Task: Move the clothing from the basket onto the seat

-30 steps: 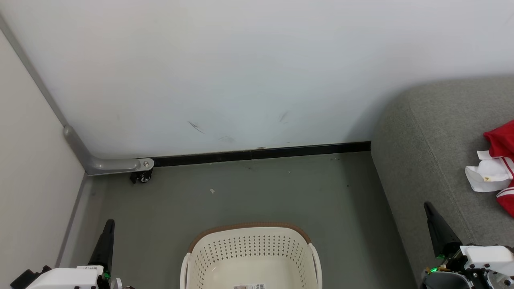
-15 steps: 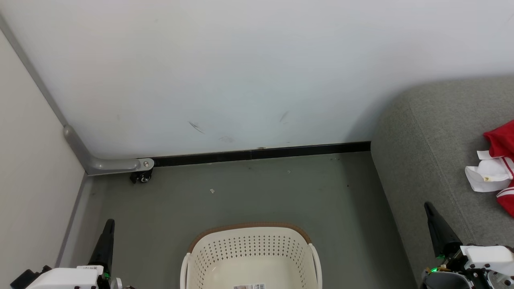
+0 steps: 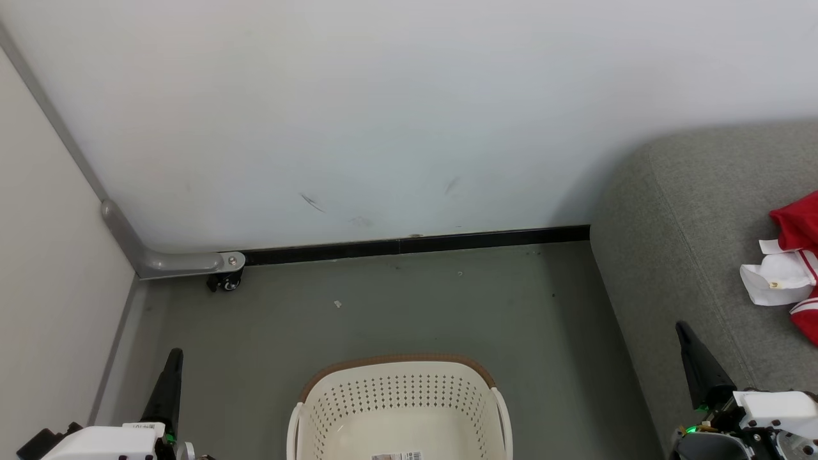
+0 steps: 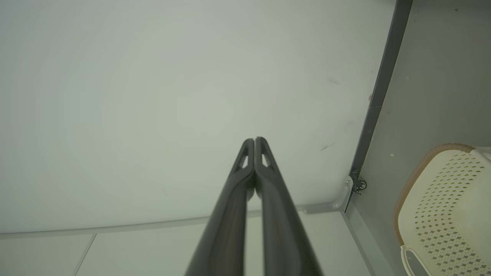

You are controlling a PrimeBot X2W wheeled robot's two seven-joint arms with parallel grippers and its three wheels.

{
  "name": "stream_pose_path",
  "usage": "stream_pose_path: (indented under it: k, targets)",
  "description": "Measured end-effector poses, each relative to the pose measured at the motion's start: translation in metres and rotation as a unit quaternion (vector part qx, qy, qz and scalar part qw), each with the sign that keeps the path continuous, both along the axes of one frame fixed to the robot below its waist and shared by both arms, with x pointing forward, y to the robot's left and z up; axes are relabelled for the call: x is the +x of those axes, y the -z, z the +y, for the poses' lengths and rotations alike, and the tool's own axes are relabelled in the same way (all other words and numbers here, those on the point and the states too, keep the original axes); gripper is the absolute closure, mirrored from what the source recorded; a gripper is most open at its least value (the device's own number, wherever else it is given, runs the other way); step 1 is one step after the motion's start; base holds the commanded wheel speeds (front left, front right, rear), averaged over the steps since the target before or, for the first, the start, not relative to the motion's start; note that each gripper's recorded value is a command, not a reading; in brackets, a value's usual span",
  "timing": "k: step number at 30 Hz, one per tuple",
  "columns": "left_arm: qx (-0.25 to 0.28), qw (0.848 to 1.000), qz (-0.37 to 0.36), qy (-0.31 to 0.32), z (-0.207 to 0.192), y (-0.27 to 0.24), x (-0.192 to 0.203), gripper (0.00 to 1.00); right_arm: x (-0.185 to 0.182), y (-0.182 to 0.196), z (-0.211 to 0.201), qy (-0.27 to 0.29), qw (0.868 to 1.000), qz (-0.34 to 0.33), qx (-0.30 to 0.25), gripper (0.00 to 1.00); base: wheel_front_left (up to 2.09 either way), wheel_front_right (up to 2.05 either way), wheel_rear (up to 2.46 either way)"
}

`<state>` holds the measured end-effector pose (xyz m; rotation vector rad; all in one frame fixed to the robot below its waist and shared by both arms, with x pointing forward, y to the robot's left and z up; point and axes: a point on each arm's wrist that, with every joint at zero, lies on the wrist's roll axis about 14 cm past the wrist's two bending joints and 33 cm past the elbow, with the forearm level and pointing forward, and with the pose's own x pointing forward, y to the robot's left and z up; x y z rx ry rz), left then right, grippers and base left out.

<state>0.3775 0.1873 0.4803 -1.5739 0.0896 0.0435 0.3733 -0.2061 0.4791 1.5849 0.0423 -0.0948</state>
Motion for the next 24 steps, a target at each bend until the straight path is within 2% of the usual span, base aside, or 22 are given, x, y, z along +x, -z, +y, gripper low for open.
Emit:
stream_pose_path:
  k: [24]
  targets:
    - [0.000, 1.000, 0.000, 0.000, -0.0003, -0.0001, 0.0000, 1.00, 0.0001, -0.0001, -0.0002, 0.000, 1.000, 0.000, 0.000, 1.00, 0.00, 0.00, 0.00]
